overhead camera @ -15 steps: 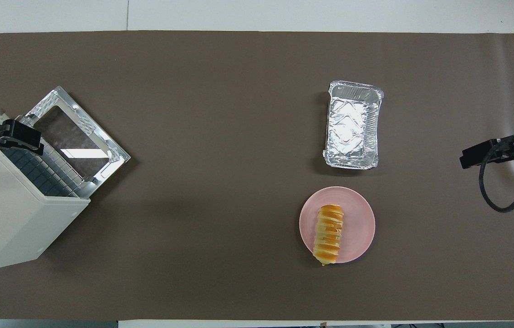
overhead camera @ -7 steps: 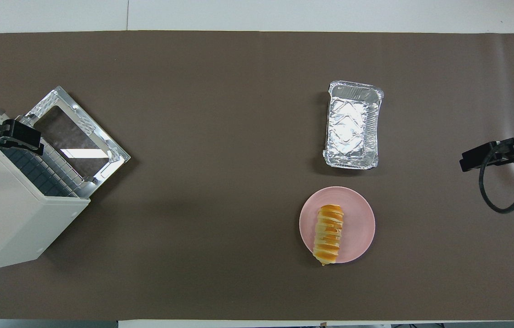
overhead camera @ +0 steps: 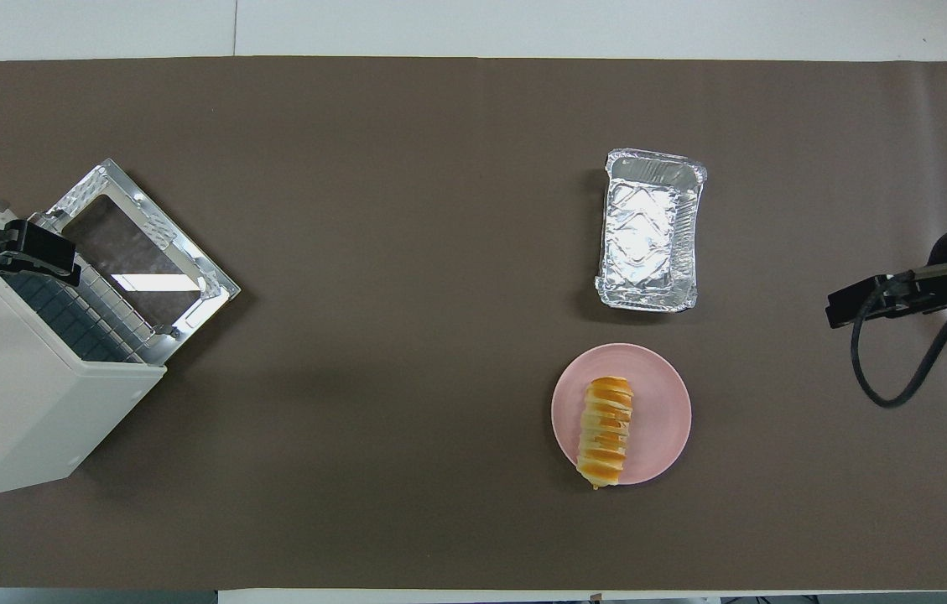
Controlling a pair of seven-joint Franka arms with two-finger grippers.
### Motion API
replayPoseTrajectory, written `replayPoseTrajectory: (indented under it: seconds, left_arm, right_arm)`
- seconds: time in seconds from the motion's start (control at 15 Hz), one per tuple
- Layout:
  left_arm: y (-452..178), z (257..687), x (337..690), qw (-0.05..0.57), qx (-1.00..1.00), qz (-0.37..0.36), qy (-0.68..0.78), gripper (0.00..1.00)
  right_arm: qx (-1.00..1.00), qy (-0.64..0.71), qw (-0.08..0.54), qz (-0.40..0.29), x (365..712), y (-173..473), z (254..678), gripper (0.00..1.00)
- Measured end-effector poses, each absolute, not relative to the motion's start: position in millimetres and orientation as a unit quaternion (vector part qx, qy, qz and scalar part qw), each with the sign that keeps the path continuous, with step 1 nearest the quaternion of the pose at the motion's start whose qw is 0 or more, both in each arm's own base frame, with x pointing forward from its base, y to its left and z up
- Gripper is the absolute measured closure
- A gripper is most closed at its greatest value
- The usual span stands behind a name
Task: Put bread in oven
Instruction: 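Reach the right gripper down to the bread roll on the pink plate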
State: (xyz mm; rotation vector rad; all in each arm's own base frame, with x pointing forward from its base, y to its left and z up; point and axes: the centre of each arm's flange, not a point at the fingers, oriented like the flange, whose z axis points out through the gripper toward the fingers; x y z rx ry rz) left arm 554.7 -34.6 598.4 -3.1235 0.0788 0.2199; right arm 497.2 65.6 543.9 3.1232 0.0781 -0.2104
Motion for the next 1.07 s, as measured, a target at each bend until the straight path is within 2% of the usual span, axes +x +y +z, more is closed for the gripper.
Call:
replayPoseTrajectory:
  seconds: [0.2, 0.67, 1.07]
  left_arm:
    - [-35, 598, 555, 0.005, -0.997, 0.07, 0.025, 0.0]
    - [-35, 598, 555, 0.005, -0.997, 0.07, 0.025, 0.0]
    - [-35, 598, 555, 0.005, -0.997, 0.07, 0.025, 0.0]
  right_arm:
    - [0.997, -0.004, 0.017, -0.07, 475, 124, 512, 0.0]
    - [0.998, -0.048, 0.017, -0.046, 444, 194, 407, 0.0]
    - [0.998, -0.044, 0.015, -0.041, 425, 206, 341, 0.0]
